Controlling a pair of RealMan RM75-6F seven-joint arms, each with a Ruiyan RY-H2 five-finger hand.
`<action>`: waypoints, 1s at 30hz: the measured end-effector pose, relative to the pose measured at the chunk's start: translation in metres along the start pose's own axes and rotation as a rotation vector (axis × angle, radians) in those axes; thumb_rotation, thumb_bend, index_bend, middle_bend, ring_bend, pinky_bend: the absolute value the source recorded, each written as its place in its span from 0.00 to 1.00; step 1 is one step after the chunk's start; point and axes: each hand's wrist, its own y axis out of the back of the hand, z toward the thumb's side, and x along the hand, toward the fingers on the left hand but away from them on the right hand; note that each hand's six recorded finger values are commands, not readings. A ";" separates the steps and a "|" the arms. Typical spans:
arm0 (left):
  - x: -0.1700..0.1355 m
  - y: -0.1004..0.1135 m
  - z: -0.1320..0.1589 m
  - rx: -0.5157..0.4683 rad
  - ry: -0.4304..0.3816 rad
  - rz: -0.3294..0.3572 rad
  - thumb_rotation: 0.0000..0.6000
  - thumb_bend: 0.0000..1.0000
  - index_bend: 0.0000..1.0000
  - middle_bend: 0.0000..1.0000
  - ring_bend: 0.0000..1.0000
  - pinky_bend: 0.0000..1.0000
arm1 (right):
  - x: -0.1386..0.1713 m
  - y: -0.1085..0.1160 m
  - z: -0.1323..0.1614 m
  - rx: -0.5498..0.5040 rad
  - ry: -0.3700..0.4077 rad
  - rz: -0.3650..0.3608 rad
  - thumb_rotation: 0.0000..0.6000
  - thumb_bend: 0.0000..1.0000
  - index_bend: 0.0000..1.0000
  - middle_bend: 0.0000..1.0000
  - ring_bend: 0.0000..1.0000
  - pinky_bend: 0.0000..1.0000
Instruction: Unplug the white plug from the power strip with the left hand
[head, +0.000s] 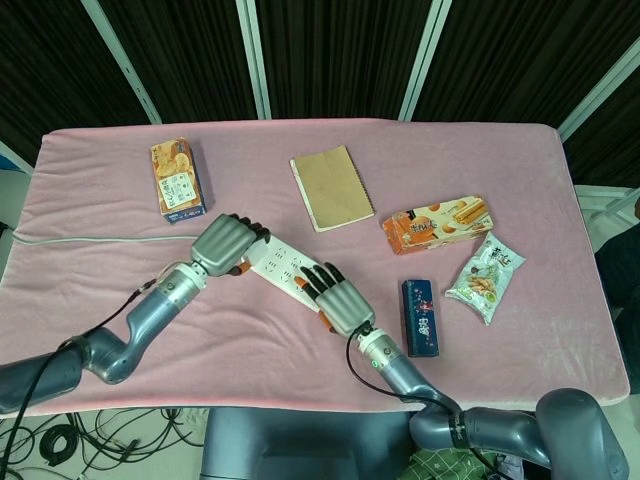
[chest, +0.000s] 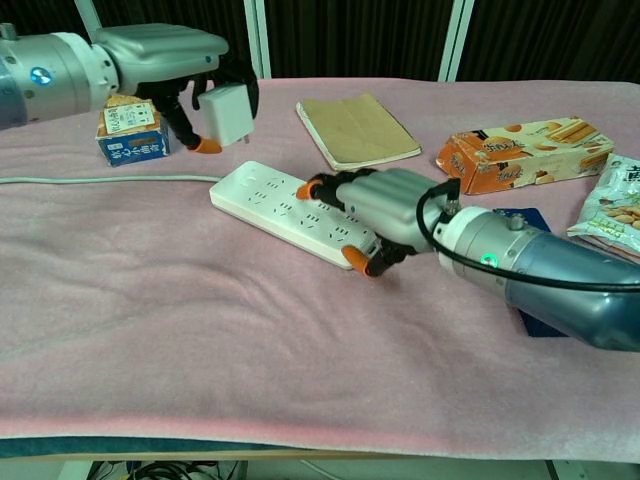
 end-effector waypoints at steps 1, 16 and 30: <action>-0.007 -0.003 -0.004 0.007 0.006 -0.013 1.00 0.67 0.74 0.74 0.40 0.47 | 0.000 0.008 -0.003 -0.009 -0.007 -0.025 1.00 0.49 0.00 0.00 0.00 0.06; -0.119 -0.059 -0.069 0.081 0.131 -0.137 1.00 0.63 0.70 0.72 0.38 0.45 | 0.059 0.084 -0.136 0.112 -0.253 -0.121 1.00 0.45 0.00 0.00 0.00 0.06; -0.168 -0.099 -0.107 -0.183 0.279 -0.236 1.00 0.09 0.20 0.13 0.00 0.14 | 0.129 0.072 -0.205 0.138 -0.398 -0.063 1.00 0.27 0.00 0.00 0.00 0.04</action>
